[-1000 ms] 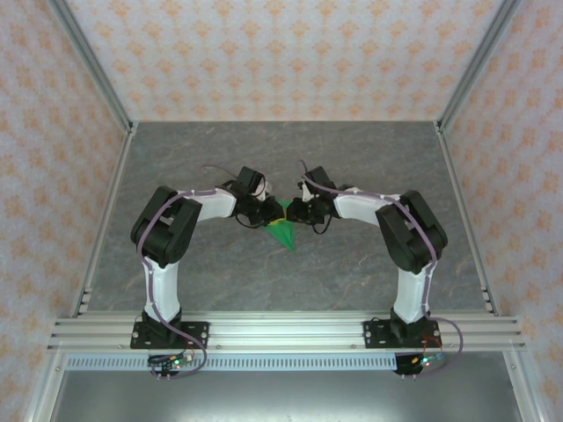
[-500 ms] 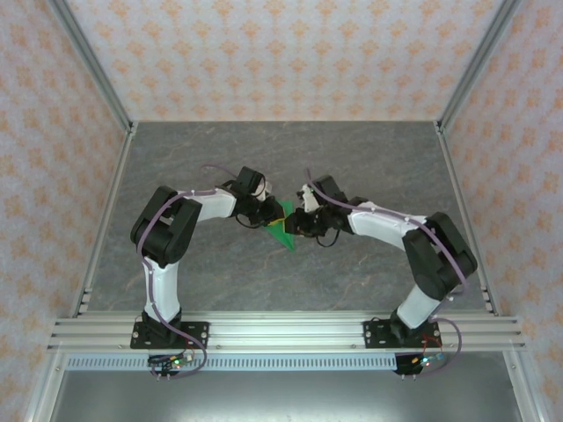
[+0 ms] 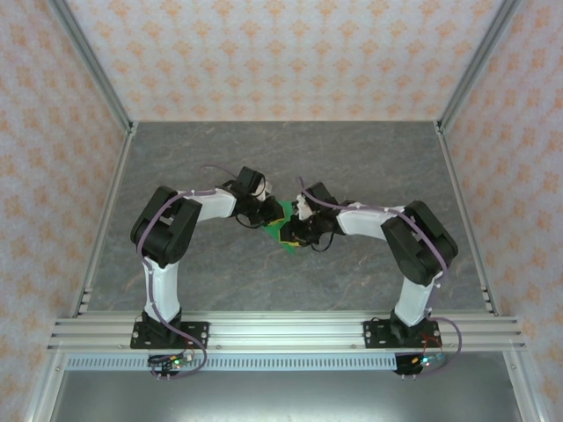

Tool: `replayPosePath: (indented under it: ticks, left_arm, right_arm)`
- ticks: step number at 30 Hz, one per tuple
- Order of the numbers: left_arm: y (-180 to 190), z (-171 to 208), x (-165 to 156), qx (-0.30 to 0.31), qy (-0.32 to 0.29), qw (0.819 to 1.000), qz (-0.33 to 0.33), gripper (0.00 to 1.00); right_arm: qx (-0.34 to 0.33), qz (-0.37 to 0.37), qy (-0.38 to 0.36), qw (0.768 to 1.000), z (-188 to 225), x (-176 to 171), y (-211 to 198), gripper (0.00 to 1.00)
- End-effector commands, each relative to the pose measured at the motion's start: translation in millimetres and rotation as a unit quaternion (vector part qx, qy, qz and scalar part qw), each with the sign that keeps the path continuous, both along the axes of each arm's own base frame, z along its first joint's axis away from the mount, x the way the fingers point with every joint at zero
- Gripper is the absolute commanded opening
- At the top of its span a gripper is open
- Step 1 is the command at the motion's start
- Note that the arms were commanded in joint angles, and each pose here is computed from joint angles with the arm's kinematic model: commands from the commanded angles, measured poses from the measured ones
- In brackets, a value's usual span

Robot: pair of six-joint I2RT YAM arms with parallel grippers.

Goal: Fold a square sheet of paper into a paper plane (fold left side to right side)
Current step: Fourth fold the wing at the center of the table.

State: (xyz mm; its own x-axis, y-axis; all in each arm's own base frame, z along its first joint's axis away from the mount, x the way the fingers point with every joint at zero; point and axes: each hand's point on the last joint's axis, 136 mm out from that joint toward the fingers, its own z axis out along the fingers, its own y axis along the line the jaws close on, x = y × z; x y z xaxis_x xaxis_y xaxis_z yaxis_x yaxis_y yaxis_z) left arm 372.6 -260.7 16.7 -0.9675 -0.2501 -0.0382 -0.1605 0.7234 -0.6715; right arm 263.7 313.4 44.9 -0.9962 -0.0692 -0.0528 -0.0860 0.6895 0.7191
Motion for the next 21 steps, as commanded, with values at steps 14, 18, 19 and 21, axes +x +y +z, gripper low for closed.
replayPosePath:
  ticks: [14, 18, 19, 21]
  left_arm:
    - [24, -37, -26, 0.067, 0.056, 0.996, 0.014, 0.17]
    - [25, -37, -26, 0.067, 0.056, 0.996, 0.015, 0.17]
    - [25, -38, -26, 0.068, 0.057, 0.996, 0.015, 0.17]
    - [25, -38, -26, 0.068, 0.057, 0.996, 0.014, 0.17]
  right_arm:
    - [-0.05, 0.003, 0.01, 0.999, -20, -4, -13, 0.24]
    - [-0.053, 0.005, 0.015, 0.998, -23, -7, -14, 0.24]
    - [-0.053, 0.006, 0.016, 0.998, -24, -7, -14, 0.24]
    - [-0.054, 0.007, 0.018, 0.998, -25, -8, -13, 0.24]
